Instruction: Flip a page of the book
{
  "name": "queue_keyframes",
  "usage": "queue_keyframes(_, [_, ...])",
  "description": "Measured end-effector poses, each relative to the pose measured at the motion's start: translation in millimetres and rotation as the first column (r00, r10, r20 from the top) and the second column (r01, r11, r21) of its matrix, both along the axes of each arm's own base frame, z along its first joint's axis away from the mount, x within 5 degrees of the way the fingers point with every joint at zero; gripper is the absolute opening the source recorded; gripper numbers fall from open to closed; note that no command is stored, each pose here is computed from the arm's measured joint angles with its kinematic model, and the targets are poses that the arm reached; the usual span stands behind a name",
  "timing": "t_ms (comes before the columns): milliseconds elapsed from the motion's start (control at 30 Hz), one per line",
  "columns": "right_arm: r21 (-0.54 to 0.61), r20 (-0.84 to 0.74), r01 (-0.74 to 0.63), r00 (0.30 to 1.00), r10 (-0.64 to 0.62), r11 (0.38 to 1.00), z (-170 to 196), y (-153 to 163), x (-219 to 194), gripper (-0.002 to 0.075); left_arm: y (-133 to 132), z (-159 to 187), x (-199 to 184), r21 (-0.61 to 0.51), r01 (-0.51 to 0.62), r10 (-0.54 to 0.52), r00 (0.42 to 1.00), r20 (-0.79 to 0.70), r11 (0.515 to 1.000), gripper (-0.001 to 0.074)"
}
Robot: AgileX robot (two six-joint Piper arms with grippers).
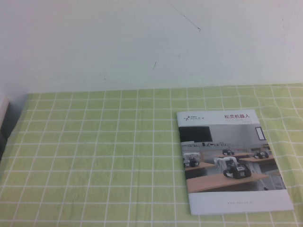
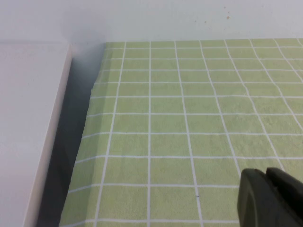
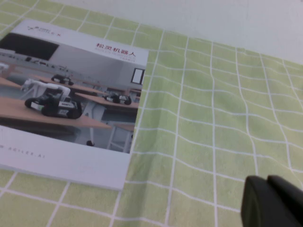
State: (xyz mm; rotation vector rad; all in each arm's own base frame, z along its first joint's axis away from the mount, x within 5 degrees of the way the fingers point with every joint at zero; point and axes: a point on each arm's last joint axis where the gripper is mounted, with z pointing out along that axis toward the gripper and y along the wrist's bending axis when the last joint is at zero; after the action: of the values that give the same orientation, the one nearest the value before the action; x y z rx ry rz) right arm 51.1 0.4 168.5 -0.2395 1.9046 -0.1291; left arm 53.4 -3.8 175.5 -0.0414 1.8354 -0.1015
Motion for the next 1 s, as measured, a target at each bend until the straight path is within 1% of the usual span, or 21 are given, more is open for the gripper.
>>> queue_keyframes(867, [0.0, 0.0, 0.0, 1.0, 0.0, 1.0, 0.0, 0.0, 0.0, -0.0002, 0.2, 0.0, 0.0, 0.006, 0.0, 0.0, 1.0, 0.0, 1.0, -0.0004])
queue_keyframes(1000, [0.0, 0.0, 0.0, 1.0, 0.0, 1.0, 0.0, 0.0, 0.0, -0.0002, 2.9, 0.1, 0.1, 0.095, -0.007, 0.007, 1.0, 0.004, 0.995, -0.0004])
